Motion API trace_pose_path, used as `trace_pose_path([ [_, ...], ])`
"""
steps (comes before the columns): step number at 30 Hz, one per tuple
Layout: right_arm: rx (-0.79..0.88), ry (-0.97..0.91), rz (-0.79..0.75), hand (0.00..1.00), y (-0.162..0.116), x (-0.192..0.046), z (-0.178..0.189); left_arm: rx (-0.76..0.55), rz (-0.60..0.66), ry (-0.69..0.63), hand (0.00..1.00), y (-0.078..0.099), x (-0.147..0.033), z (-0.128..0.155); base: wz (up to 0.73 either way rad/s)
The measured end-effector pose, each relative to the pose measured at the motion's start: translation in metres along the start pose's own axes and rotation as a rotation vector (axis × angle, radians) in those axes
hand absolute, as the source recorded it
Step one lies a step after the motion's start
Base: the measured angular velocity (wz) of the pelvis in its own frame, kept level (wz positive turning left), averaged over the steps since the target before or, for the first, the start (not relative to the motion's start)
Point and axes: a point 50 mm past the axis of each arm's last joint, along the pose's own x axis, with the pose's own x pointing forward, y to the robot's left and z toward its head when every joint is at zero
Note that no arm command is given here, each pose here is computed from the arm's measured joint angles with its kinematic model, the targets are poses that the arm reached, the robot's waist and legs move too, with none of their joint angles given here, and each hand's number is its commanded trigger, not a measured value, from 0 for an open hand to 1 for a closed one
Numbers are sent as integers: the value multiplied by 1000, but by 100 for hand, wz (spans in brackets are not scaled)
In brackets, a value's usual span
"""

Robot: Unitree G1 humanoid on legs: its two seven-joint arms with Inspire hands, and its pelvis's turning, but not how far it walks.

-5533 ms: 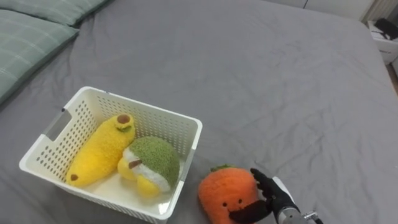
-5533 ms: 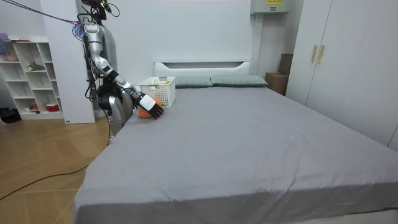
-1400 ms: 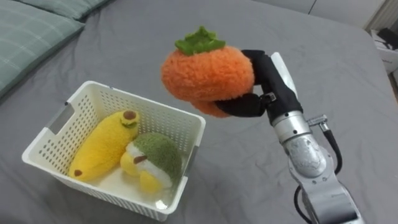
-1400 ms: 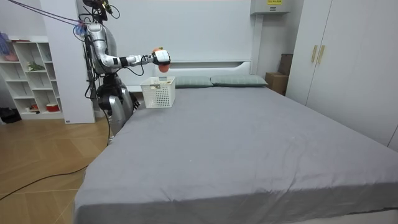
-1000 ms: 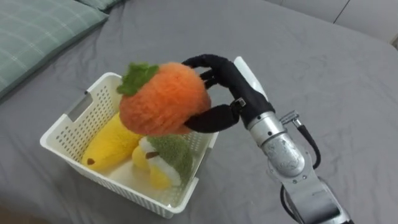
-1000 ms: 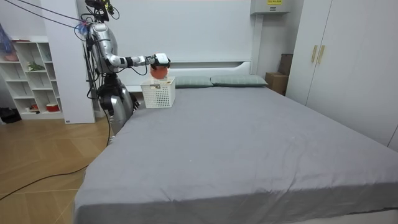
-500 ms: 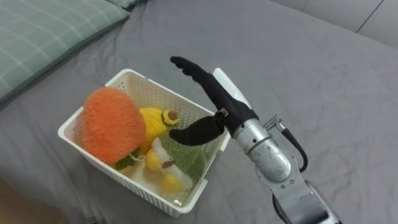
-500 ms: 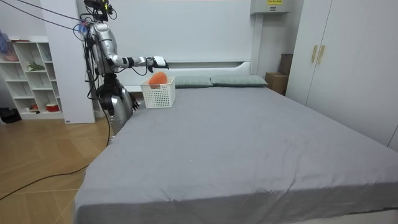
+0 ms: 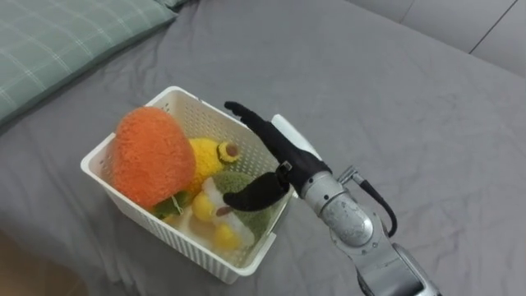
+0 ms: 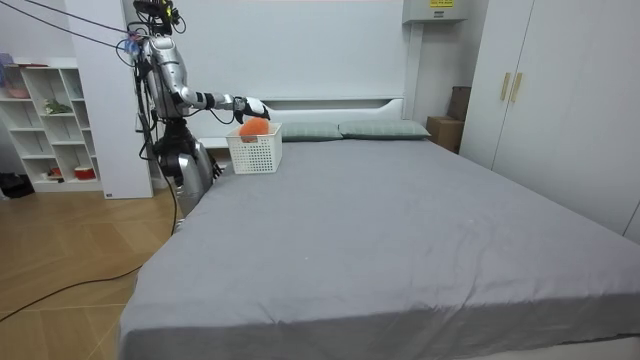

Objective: Collect toys from the bed

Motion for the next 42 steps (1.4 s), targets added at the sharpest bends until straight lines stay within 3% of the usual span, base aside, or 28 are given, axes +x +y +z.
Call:
trace_pose_path([
  [17,-13,27,-115,0,-19,-15,-21,3,5,10,0,1,-1,-5,-3],
  [25,22,43,-267,0,-50,-25,-30,9,-9,23,0,-4,-3,-8,-8],
  [42,51,172,-509,0,-82,-59,-61,16,25,102,0,-2,-9,-31,-10],
])
